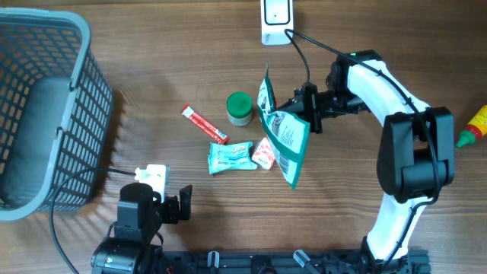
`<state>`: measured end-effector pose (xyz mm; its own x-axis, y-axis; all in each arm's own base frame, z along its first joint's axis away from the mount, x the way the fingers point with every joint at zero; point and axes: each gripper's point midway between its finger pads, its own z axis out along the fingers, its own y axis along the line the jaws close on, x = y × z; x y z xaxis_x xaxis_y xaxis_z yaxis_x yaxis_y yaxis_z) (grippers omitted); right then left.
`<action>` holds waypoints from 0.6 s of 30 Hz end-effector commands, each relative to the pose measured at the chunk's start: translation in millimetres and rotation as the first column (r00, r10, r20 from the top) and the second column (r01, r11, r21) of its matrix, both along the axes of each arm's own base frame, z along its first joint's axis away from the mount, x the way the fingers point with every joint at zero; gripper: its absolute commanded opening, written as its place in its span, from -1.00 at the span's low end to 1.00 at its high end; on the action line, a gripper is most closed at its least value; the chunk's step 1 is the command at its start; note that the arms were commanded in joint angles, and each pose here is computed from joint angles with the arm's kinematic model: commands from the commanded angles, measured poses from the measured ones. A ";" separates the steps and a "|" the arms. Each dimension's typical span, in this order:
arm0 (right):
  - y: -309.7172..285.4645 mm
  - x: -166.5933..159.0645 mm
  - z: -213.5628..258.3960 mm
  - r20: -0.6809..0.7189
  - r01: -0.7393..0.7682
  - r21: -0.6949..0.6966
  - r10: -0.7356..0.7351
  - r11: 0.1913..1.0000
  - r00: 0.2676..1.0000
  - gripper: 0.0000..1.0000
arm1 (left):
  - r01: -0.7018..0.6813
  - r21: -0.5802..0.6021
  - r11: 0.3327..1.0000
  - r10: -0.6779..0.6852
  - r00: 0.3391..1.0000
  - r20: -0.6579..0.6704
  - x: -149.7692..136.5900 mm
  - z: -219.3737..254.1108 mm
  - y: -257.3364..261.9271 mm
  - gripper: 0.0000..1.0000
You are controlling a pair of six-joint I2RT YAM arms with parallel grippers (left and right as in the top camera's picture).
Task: Scan the item barcode
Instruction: 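Lift the gloves pack and hold it up under the scanner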
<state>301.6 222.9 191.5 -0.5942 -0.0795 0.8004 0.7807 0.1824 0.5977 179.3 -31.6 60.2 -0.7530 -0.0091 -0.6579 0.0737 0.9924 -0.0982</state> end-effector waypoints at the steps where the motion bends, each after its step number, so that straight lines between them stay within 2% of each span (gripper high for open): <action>1: -6.1 1.7 3.9 0.080 0.013 0.013 -0.014 1.000 0.997 -0.91 | -0.003 0.006 1.000 0.003 1.000 0.003 0.4 0.0 0.7 1.00; 5: -22.6 9.1 4.3 0.374 0.024 0.047 -0.040 0.999 0.926 -0.91 | -0.003 0.006 1.000 0.003 1.000 0.003 0.4 0.0 0.7 1.00; 11: -62.0 -3.6 7.9 0.511 0.006 -0.141 0.068 0.990 0.857 -0.91 | -0.003 0.006 1.000 0.003 1.000 0.003 0.4 0.0 0.7 1.00; 13: -77.1 -9.6 23.0 0.595 0.033 -0.192 0.090 0.981 0.798 -0.91 | -0.003 0.005 1.000 0.003 1.000 0.003 0.4 0.0 0.6 1.00; 15: -91.8 -12.9 39.8 0.704 0.086 -0.254 0.123 0.963 0.700 -0.91 | -0.003 0.005 1.000 0.003 1.000 0.003 0.5 0.1 0.7 1.00; 18: -101.5 -15.7 53.0 0.779 0.151 -0.353 0.200 0.923 0.594 -0.91 | -0.003 0.006 1.000 0.003 1.000 0.003 0.4 0.0 0.7 1.00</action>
<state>296.7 132.3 235.0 -0.9874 0.0649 0.1441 0.1579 0.3737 0.9140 179.3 -31.6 60.2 -0.7530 -0.0091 -0.6579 0.0737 0.9924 -0.0982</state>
